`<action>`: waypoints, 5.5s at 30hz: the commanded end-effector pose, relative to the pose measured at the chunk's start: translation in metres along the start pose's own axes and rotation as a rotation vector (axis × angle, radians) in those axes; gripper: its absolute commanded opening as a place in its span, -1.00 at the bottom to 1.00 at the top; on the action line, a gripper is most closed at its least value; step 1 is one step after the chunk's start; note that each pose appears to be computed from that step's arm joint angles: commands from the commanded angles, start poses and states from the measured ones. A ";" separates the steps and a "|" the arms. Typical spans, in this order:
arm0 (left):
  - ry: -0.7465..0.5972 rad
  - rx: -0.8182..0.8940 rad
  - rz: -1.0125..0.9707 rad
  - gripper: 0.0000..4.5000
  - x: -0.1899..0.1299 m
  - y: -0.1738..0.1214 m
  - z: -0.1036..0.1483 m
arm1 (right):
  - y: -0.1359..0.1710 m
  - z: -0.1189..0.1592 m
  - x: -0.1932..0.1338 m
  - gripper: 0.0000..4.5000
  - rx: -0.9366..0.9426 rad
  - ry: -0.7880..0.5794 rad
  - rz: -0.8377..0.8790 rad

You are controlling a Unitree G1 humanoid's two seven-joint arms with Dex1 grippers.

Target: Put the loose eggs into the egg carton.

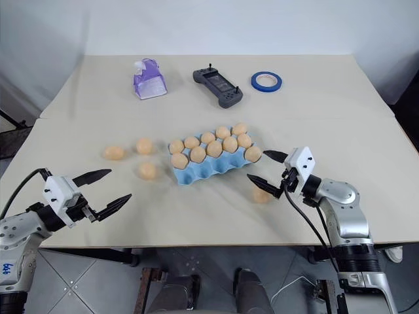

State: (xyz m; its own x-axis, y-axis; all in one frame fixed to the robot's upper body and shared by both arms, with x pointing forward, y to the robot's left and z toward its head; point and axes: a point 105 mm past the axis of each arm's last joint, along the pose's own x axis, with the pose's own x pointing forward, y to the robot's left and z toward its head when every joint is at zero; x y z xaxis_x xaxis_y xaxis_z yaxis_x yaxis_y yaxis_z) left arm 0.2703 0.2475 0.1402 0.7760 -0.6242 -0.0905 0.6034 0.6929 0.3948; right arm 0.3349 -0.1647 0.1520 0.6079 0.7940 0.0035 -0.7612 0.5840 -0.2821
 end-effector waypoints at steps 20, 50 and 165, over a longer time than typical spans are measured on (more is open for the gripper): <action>-0.167 0.040 -0.528 0.99 0.040 -0.069 0.033 | 0.033 0.001 -0.080 1.00 -0.046 0.159 0.063; -0.148 0.067 -0.421 1.00 0.045 -0.061 0.026 | 0.032 -0.023 -0.005 0.01 0.027 0.126 0.113; -0.284 -0.066 -0.441 0.99 0.170 -0.052 0.072 | 0.041 0.022 -0.029 1.00 -0.069 -0.187 -0.032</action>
State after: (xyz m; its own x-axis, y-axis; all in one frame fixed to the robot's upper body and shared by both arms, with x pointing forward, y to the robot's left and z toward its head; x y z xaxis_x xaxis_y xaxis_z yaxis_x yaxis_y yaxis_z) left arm 0.3671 0.0656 0.1548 0.3825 -0.9239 -0.0067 0.8908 0.3668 0.2682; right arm 0.2801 -0.1596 0.1533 0.5869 0.7927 0.1651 -0.7251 0.6052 -0.3285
